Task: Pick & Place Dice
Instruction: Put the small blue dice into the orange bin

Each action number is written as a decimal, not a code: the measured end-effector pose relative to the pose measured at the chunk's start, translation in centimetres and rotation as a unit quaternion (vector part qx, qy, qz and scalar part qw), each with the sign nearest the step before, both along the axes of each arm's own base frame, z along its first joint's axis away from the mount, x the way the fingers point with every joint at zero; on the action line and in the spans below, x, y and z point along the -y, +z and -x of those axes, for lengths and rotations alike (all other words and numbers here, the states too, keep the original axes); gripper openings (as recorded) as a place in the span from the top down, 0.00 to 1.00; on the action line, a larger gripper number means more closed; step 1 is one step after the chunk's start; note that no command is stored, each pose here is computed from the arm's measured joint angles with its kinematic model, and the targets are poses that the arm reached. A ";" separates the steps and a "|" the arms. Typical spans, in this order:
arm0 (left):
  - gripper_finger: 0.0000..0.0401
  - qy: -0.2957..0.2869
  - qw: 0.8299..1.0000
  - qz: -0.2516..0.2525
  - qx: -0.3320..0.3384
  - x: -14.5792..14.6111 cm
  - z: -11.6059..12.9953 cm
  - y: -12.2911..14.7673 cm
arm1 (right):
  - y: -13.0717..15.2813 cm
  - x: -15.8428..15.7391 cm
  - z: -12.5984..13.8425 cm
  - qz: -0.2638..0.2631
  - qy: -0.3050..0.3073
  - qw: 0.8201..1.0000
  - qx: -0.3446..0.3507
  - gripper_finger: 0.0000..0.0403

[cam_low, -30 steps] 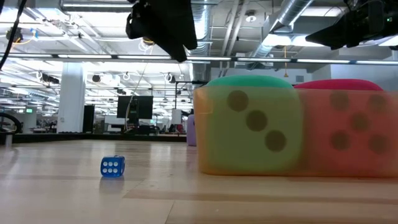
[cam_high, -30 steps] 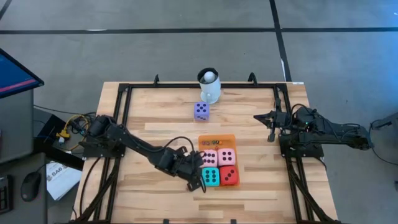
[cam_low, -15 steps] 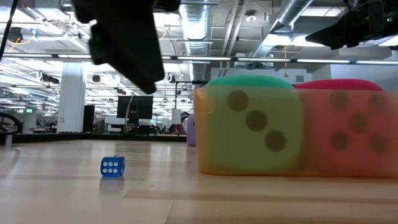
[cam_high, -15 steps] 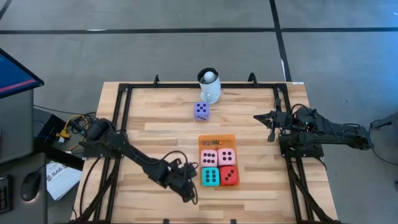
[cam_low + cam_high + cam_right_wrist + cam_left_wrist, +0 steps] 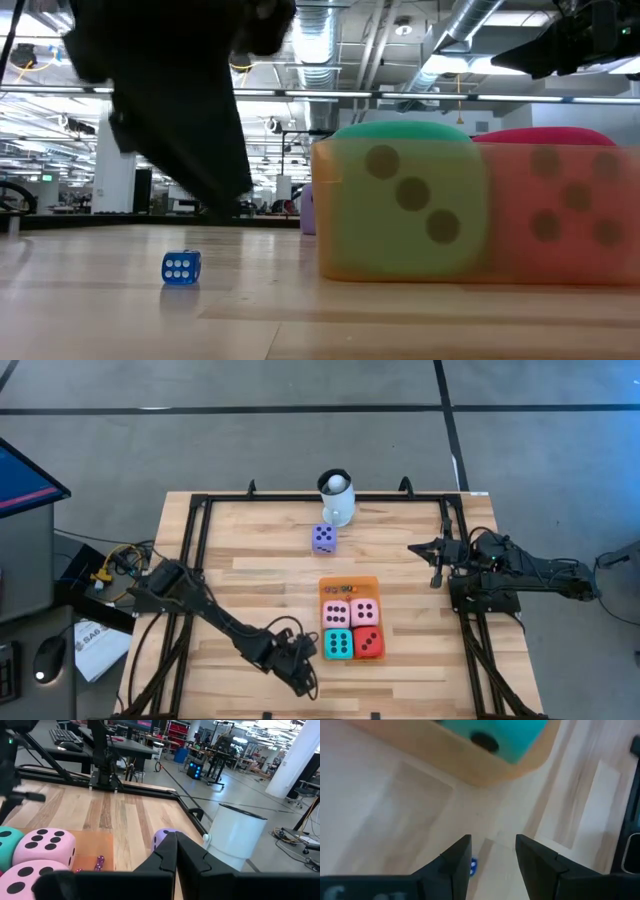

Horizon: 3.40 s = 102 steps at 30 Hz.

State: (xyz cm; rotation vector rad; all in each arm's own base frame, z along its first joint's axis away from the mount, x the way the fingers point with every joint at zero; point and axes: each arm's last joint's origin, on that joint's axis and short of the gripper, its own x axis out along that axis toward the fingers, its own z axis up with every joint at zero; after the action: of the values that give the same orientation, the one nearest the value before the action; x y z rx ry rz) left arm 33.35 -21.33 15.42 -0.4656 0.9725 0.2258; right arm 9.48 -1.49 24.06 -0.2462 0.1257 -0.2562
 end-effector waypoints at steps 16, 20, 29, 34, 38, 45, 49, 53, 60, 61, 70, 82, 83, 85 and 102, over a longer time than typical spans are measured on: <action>0.64 -0.021 1.000 -0.005 -0.015 -0.6 -0.2 -0.1 | 0.0 0.0 0.0 -0.001 0.000 1.000 0.000 1.00; 0.64 -0.020 0.999 -0.017 -0.043 -0.8 0.5 0.1 | 0.0 0.0 0.0 -0.001 0.000 1.000 0.000 1.00; 0.64 0.001 0.997 -0.004 -0.077 -0.8 1.1 -0.2 | 0.0 0.0 0.0 -0.001 0.000 1.000 0.000 1.00; 0.64 0.016 0.996 -0.006 -0.093 -0.8 1.6 -0.3 | 0.0 0.0 0.0 -0.001 0.000 1.000 -0.002 1.00; 0.64 0.018 0.995 -0.009 -0.101 -0.7 1.8 -0.3 | 0.0 0.0 0.0 -0.001 0.000 1.000 -0.002 1.00; 0.64 0.026 0.994 -0.005 -0.102 -0.6 1.9 -0.4 | 0.0 0.0 0.0 -0.001 0.000 1.000 -0.002 1.00; 0.64 0.020 0.995 -0.005 -0.102 -0.2 2.2 -0.3 | 0.0 0.0 0.0 -0.001 0.000 1.000 -0.002 1.00; 0.64 0.017 0.995 -0.005 -0.102 0.0 2.3 -0.3 | 0.0 0.0 0.0 -0.001 0.000 1.000 -0.002 1.00; 0.64 0.022 0.996 -0.009 -0.091 0.1 2.1 -0.6 | -0.1 0.0 0.0 -0.001 0.000 1.000 -0.003 1.00; 0.64 0.023 0.996 -0.008 -0.091 0.1 2.0 -0.7 | -0.1 0.0 0.0 -0.001 0.000 1.000 -0.003 1.00; 0.64 0.020 0.993 -0.009 -0.113 0.2 1.9 -2.0 | -0.1 0.0 0.0 -0.001 0.000 1.000 -0.004 1.00; 0.65 0.019 0.993 -0.007 -0.114 0.2 1.9 -2.0 | -0.1 0.0 0.0 -0.001 0.000 1.000 -0.004 1.00; 0.66 0.020 0.993 -0.007 -0.114 0.2 1.9 -2.0 | -0.1 0.0 0.0 -0.001 0.000 1.000 -0.004 1.00; 0.68 0.020 0.993 -0.007 -0.115 0.2 1.9 -2.0 | -0.1 0.0 0.0 -0.001 0.000 1.000 -0.004 1.00; 0.89 0.017 0.993 -0.003 -0.113 0.2 1.9 -2.0 | -0.1 0.0 0.0 -0.001 0.000 1.000 -0.004 1.00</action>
State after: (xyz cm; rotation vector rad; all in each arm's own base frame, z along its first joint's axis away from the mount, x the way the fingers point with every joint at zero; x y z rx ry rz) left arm 31.49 -21.54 13.40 -0.4566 1.1861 0.3172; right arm 9.47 -1.49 23.98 -0.2447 0.1330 -0.2553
